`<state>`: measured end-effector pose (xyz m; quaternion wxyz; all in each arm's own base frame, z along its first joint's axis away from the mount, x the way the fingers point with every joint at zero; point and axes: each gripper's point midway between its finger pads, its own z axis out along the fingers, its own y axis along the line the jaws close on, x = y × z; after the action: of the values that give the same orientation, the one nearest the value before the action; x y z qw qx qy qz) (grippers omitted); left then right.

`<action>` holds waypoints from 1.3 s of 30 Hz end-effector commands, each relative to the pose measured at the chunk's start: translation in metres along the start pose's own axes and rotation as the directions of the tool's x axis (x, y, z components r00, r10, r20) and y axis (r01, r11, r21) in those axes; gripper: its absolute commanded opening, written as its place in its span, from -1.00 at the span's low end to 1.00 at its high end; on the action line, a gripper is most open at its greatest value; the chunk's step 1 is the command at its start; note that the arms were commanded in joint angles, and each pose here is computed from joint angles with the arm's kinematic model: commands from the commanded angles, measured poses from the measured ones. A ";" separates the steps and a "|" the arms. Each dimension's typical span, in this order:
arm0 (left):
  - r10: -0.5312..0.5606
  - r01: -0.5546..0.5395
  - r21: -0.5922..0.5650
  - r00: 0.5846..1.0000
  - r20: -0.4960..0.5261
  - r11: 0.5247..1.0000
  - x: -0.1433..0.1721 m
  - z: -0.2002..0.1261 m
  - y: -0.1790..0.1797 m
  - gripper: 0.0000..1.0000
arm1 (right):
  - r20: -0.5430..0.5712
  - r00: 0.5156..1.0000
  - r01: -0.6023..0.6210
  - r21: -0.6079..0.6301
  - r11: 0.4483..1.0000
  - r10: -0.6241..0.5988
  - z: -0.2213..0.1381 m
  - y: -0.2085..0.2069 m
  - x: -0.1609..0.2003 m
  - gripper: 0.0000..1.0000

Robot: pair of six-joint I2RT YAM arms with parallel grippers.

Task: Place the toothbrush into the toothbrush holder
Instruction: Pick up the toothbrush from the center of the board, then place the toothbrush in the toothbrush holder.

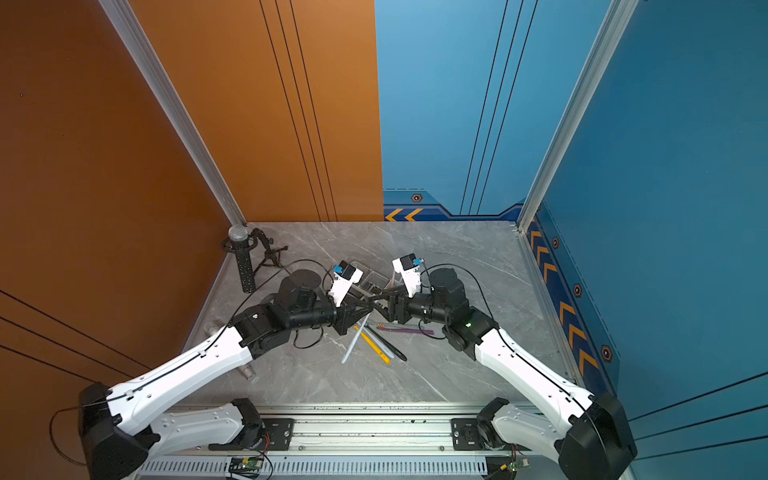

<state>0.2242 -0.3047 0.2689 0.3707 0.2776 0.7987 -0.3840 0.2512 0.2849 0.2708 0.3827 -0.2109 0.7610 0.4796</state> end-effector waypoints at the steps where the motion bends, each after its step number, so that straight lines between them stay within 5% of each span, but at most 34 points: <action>1: 0.029 -0.036 0.087 0.997 0.070 0.996 -0.019 0.000 -0.021 -1.00 | 0.010 1.000 -0.011 -0.025 1.000 0.011 0.006 0.004 -0.001 0.31; 8: 0.035 -0.042 0.077 0.996 0.083 0.996 -0.020 0.002 -0.020 -1.00 | 0.020 0.999 -0.028 -0.049 0.998 0.029 0.009 0.006 -0.003 -0.05; 15: 0.020 -0.024 0.040 0.995 0.097 0.999 -0.021 0.005 -0.008 -1.00 | 0.009 0.998 -0.066 -0.054 0.996 0.067 0.012 0.004 -0.002 -1.00; 24: -0.007 0.012 -0.038 0.992 0.126 0.999 -0.020 0.001 0.012 -1.00 | 0.019 0.997 -0.075 0.036 0.997 0.074 0.010 -0.009 -0.007 -1.00; 26: -0.015 0.026 -0.077 0.990 0.143 0.997 -0.019 -0.004 0.020 -0.59 | 0.025 0.999 -0.049 0.098 0.994 0.047 0.006 -0.017 -0.010 -1.00; 28: -0.018 0.039 -0.142 0.989 0.150 0.989 -0.015 -0.012 0.030 -0.41 | 0.018 1.000 -0.004 0.181 0.983 0.001 0.002 -0.027 -0.013 -1.00; 32: -0.026 0.069 -0.320 0.990 0.136 0.945 0.004 -0.031 0.063 -0.30 | 0.027 0.994 0.090 0.342 0.935 -0.106 -0.007 -0.043 -0.031 -1.00; 39: -0.026 0.074 -0.386 0.991 0.130 0.919 0.024 -0.040 0.083 -0.33 | 0.084 0.963 0.169 0.545 0.821 -0.255 -0.020 -0.063 -0.069 -1.00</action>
<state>0.2486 -0.2407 0.2518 0.4594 0.1710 0.8231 -0.2867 0.3099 0.2559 0.2878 0.4921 -0.1562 0.7994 0.3072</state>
